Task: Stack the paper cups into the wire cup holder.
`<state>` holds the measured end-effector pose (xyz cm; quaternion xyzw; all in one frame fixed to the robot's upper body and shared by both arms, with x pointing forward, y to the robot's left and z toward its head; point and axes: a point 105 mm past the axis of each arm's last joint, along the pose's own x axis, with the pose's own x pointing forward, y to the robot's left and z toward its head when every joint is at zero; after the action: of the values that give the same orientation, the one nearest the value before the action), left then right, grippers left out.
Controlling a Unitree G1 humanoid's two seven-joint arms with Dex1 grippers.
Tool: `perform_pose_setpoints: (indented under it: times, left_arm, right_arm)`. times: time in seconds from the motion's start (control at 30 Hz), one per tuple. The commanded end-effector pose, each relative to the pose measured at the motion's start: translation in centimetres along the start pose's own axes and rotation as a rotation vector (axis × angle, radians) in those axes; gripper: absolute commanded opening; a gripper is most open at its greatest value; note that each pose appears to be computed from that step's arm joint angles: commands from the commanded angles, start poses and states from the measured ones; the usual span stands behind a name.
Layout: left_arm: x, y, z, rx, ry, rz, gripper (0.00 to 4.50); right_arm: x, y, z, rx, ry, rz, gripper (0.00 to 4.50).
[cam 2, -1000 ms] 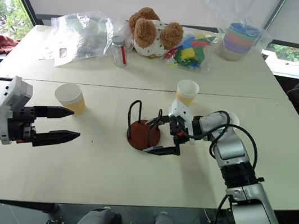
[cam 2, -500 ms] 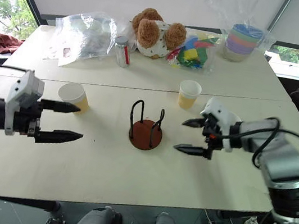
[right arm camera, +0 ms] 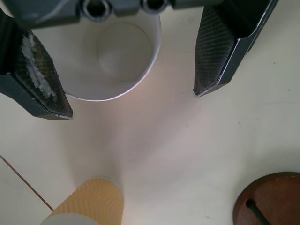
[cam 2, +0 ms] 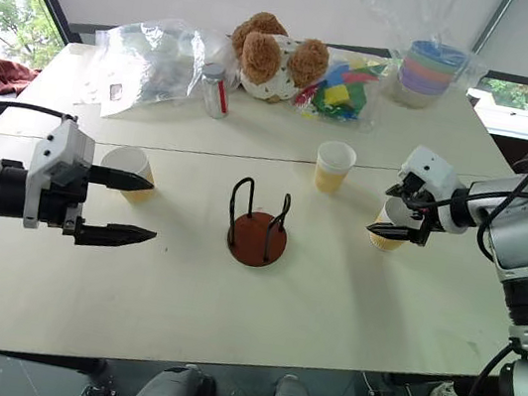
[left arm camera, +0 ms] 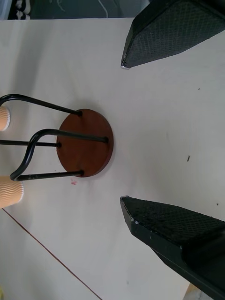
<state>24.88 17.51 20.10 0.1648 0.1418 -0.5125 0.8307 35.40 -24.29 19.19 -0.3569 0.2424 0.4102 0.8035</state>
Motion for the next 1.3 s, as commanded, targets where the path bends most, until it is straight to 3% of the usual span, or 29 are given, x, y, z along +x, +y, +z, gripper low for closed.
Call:
perform_pose_setpoints:
  times: [0.03,0.33,0.6,0.9,1.0,1.23,1.3]
  left_arm:
    - [-0.7,0.0,0.6,0.031,-0.021,0.036,4.50]
    - [-0.4,0.2,-0.1,-0.001,-0.032,0.038,4.50]
    - [0.1,0.8,-0.1,0.005,-0.037,0.006,4.50]
    - [0.4,0.8,0.6,0.023,-0.048,-0.017,4.50]
    - [0.4,0.7,0.7,0.027,-0.046,-0.016,4.50]
    - [-0.1,0.9,0.8,0.031,-0.040,0.009,4.50]
    - [-0.2,0.9,0.7,0.030,-0.039,0.012,4.50]
  right_arm:
    - [-2.3,-1.1,1.2,-0.020,-0.030,-0.049,4.42]
    - [-3.4,-0.6,3.0,0.011,-0.125,-0.050,4.42]
    - [-5.0,0.7,1.2,-0.003,0.005,-0.011,4.42]
    - [-2.5,1.4,-0.6,0.021,0.024,0.027,4.42]
    - [-1.7,1.2,-0.9,0.011,0.030,0.031,3.57]
    - [-1.5,1.1,-0.6,-0.010,0.029,0.052,0.05]
    - [-1.7,0.8,-0.1,-0.033,0.021,0.044,0.05]
